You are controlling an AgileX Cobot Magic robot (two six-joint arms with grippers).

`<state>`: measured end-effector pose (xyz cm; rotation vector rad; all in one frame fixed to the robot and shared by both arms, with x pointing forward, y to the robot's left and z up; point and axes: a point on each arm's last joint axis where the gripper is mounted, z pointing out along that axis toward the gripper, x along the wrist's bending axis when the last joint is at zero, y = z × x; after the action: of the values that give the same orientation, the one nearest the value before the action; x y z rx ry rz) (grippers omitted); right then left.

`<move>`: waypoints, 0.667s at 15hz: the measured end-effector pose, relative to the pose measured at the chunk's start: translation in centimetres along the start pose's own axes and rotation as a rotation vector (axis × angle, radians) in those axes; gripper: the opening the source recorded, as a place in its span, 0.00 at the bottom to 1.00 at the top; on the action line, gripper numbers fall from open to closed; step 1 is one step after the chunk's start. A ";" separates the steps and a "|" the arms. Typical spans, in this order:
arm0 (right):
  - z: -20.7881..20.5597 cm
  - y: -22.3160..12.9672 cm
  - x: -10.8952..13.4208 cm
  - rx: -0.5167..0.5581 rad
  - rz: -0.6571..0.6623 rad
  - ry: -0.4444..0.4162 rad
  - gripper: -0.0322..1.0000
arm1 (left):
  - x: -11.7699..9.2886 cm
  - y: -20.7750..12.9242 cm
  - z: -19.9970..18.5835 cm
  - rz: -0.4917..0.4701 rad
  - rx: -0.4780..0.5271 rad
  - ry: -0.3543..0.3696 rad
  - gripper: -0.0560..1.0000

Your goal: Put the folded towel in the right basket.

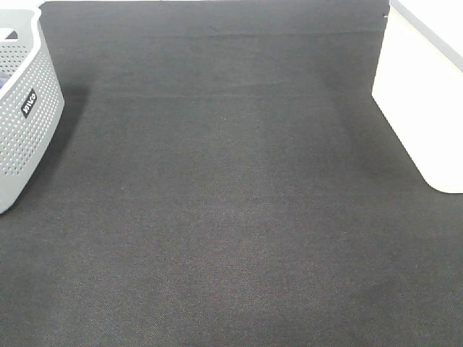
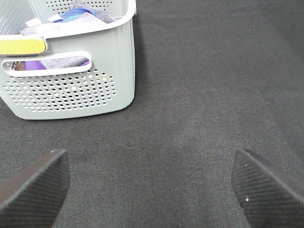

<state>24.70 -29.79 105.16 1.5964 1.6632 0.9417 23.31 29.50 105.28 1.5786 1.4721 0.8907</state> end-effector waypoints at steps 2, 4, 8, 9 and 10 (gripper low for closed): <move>0.0 0.0 0.0 0.000 0.003 -0.005 0.68 | 0.0 0.0 0.0 0.000 0.000 0.000 0.88; 0.0 0.0 0.0 -0.003 0.031 -0.049 0.68 | 0.0 0.0 0.0 0.000 0.000 0.000 0.88; 0.0 0.0 -0.1 -0.003 0.038 -0.059 0.68 | 0.0 0.0 0.0 0.000 0.000 0.000 0.88; 0.0 0.0 -0.1 -0.003 0.038 -0.059 0.68 | 0.0 0.0 0.0 0.000 0.000 0.000 0.88; 0.0 0.0 -0.1 -0.004 0.038 -0.059 0.68 | 0.0 0.0 0.0 0.000 0.000 0.000 0.88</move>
<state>24.70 -29.85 105.17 1.6423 1.5953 0.9076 23.31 29.50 105.28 1.5786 1.4721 0.8907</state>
